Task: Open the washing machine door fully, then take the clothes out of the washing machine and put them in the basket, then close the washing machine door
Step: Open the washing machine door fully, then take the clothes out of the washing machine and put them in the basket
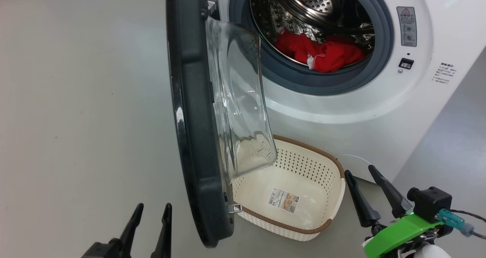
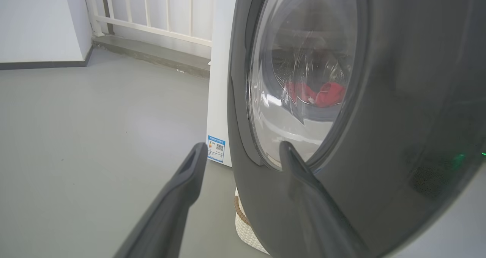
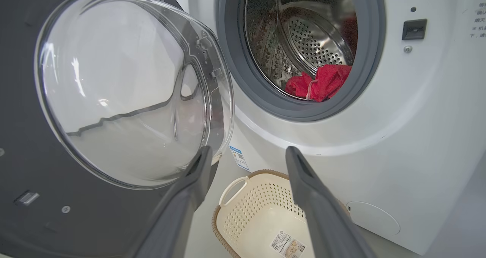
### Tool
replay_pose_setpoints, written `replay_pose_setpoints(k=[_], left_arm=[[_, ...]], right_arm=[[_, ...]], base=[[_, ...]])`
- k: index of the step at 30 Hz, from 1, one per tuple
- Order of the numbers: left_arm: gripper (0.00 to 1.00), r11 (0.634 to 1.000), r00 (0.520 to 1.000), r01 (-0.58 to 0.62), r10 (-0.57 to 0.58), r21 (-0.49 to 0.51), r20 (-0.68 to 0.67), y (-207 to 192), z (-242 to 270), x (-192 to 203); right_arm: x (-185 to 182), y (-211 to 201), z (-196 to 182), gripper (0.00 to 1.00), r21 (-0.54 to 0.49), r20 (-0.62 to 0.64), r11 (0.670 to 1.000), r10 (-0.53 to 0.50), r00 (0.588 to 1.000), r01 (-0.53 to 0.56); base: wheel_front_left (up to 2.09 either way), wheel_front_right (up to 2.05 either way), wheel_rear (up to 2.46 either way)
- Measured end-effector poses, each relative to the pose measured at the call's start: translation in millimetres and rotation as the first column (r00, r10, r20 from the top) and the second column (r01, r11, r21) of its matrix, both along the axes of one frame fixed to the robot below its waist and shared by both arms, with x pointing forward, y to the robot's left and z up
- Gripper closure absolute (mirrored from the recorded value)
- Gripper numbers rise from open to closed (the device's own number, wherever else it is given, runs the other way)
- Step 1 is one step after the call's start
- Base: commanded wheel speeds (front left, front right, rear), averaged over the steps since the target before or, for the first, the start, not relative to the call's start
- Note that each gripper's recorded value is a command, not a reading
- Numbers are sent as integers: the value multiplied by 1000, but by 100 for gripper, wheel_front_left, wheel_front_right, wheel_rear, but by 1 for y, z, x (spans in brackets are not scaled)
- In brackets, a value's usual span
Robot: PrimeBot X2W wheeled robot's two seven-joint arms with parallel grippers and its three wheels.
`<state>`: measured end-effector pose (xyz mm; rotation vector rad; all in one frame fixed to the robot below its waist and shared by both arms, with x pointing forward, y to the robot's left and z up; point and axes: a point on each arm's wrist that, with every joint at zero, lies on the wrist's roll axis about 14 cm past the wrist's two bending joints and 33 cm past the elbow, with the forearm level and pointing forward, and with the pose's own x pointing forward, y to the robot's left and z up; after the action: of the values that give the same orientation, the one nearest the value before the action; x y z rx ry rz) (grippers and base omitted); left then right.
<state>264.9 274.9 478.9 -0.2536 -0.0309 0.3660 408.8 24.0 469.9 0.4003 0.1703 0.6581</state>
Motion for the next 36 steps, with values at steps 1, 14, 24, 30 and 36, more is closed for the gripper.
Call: replay_pose_setpoints(k=[1, 14, 24, 30, 36], left_arm=[[0, 1000, 1000, 1, -1, 2, -1, 0, 0, 0], [0, 1000, 1000, 9, -9, 4, -1, -1, 0, 3], [0, 1000, 1000, 12, -12, 4, -4, -2, 0, 5], [100, 1000, 1000, 7, -7, 9, 12, 0, 5, 5], [100, 999, 996, -34, 33, 19, 81, 13, 26, 3]], right_arm=[[0, -1, 3, 0, -12, 22, 1000, -4, 1000, 4], [-12, -19, -7, 0, -87, 59, 994, -67, 996, 72], [-18, -24, -20, 0, -110, 27, 990, -85, 996, 88], [-18, -24, -18, 0, -117, 39, 989, -82, 996, 86], [-18, -23, -16, 0, -116, 46, 990, -81, 996, 86]], base=[[0, 0, 0], [0, 0, 0], [0, 0, 0], [0, 0, 0], [0, 0, 0]])
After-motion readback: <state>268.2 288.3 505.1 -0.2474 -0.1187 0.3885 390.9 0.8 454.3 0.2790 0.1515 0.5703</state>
